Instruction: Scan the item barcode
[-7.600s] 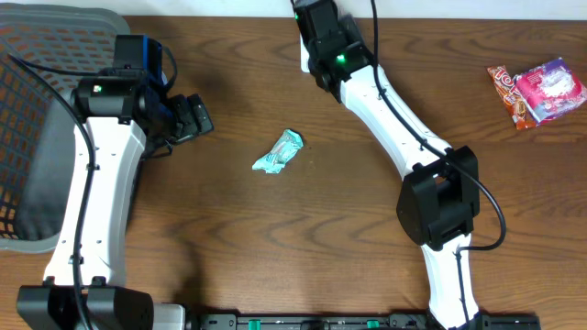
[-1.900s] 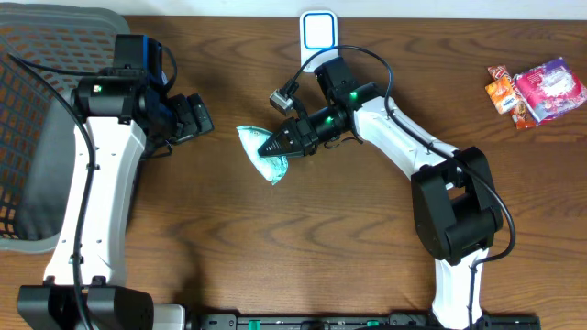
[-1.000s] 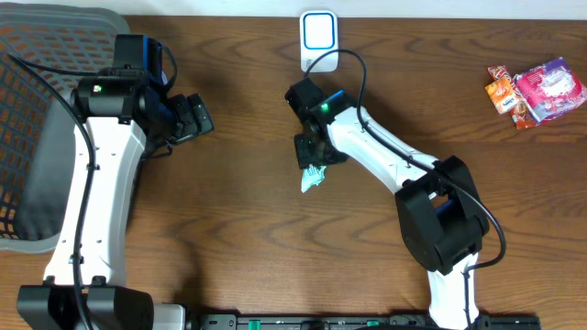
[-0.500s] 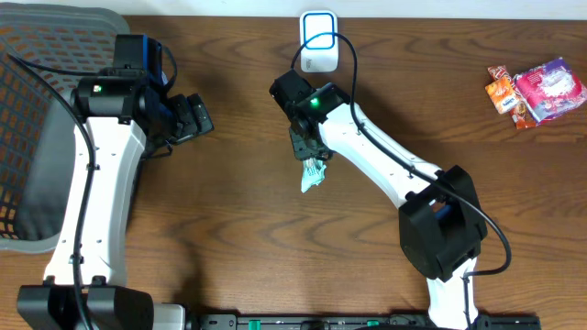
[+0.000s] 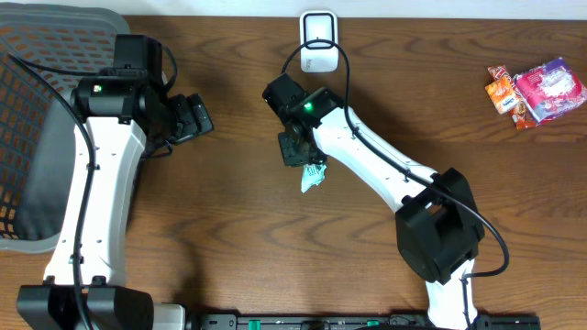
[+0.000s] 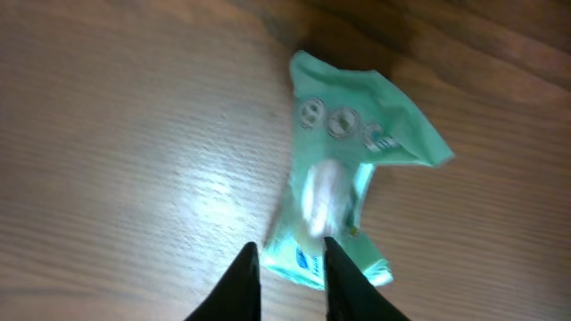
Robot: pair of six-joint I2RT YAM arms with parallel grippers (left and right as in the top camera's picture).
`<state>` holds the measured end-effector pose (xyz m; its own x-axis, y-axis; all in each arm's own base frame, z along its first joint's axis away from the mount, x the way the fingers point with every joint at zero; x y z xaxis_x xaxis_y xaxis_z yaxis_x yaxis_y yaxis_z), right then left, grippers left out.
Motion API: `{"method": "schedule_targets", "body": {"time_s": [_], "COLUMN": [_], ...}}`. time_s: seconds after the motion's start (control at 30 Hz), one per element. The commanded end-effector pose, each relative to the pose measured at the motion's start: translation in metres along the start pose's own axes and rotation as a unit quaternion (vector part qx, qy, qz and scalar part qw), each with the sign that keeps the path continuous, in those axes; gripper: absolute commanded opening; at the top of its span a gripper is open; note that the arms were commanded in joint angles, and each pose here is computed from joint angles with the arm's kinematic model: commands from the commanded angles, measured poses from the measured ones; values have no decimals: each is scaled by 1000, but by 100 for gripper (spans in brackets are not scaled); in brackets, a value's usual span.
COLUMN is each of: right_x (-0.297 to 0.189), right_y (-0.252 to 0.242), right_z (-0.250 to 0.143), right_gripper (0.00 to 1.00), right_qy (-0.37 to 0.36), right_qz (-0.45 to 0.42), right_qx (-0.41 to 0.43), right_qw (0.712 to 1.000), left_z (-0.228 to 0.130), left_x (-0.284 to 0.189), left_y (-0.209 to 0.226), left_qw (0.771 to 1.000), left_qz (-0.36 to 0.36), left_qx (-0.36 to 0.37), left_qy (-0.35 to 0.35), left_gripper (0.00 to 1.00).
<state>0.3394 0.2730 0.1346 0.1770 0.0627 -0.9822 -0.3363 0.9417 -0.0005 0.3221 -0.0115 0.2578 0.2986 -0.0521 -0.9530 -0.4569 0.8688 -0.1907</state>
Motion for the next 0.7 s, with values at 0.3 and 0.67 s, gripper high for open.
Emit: {"method": "schedule_targets", "body": {"time_s": [0.3, 0.67], "right_x": [42, 48], "right_y": [-38, -52], "right_z": [-26, -29], "right_gripper": [32, 38], "right_qy": [-34, -25], "right_qz": [-177, -185], "right_qx": [22, 39], "right_qw": [983, 982], "left_z": [1, 1], "left_x": [-3, -3], "left_y": [2, 2], "left_qw": [1000, 1000], "left_qz": [3, 3], "left_qx": [-1, -1], "left_qy": [-5, -5], "left_gripper": [98, 98]}}
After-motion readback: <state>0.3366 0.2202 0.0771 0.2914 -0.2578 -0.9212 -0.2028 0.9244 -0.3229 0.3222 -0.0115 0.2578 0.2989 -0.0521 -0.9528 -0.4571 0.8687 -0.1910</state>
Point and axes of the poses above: each gripper's point midway between its finger pads, its own x axis out along the fingers, its own y axis along the line the jaws close on, z = x × y, the point moved 6 cm from there along -x, back along the fingers, and after that the axes turned 6 degrees about -x, right-handed, at the moved point
